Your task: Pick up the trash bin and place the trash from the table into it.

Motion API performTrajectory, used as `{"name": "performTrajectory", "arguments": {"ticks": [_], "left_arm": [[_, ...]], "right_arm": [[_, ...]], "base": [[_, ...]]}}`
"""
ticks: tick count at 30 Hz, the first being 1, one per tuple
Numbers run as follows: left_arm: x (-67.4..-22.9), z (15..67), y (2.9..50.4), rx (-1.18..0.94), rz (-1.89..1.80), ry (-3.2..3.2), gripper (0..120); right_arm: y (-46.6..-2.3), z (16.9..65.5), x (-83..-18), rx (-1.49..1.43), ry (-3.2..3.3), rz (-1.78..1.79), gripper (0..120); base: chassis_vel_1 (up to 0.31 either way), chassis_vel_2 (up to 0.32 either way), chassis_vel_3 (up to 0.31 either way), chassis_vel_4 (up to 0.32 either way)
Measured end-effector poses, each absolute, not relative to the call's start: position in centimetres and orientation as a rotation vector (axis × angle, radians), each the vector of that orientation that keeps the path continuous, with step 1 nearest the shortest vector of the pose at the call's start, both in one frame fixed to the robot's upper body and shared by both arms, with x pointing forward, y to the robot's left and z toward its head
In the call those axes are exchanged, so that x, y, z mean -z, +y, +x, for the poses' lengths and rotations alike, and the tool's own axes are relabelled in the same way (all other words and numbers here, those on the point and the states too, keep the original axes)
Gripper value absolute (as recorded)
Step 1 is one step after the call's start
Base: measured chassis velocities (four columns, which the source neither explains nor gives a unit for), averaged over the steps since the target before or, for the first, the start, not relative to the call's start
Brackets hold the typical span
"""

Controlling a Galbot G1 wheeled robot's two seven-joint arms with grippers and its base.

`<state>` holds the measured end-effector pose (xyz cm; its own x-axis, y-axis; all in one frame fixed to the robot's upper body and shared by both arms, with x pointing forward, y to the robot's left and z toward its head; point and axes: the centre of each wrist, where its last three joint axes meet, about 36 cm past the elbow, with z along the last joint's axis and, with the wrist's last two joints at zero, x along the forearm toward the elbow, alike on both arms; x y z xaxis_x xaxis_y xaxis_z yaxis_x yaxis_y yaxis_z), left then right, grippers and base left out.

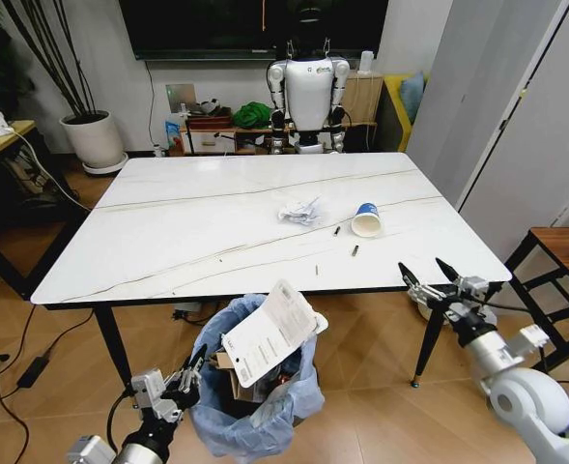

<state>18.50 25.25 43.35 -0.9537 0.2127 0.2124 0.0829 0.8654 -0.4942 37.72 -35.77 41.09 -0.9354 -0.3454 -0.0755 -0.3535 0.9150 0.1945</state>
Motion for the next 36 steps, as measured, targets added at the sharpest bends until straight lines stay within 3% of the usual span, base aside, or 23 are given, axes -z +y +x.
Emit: {"name": "performTrajectory", "arguments": {"ticks": [5,16,36], "left_arm": [[-43.7,18.2,25.9,-0.7,-0.19,-2.791,0],[-43.5,18.4,26.7,-0.684,-0.189,-2.783,0],[-43.8,17.9,27.6,-0.664,-0.137,-2.798,0]], "right_arm": [[-34.7,40.2,-41.3,-0.296,3.078,-0.577,100],[-36.1,42.0,-40.6,-0.255,3.157,-0.487,100],[-33.8,45.1,-39.8,-0.276,3.206,-0.504,100]], "base": [[0.0,0.0,0.0,0.0],[0.0,0.0,0.0,0.0],[0.0,0.0,0.0,0.0]]}}
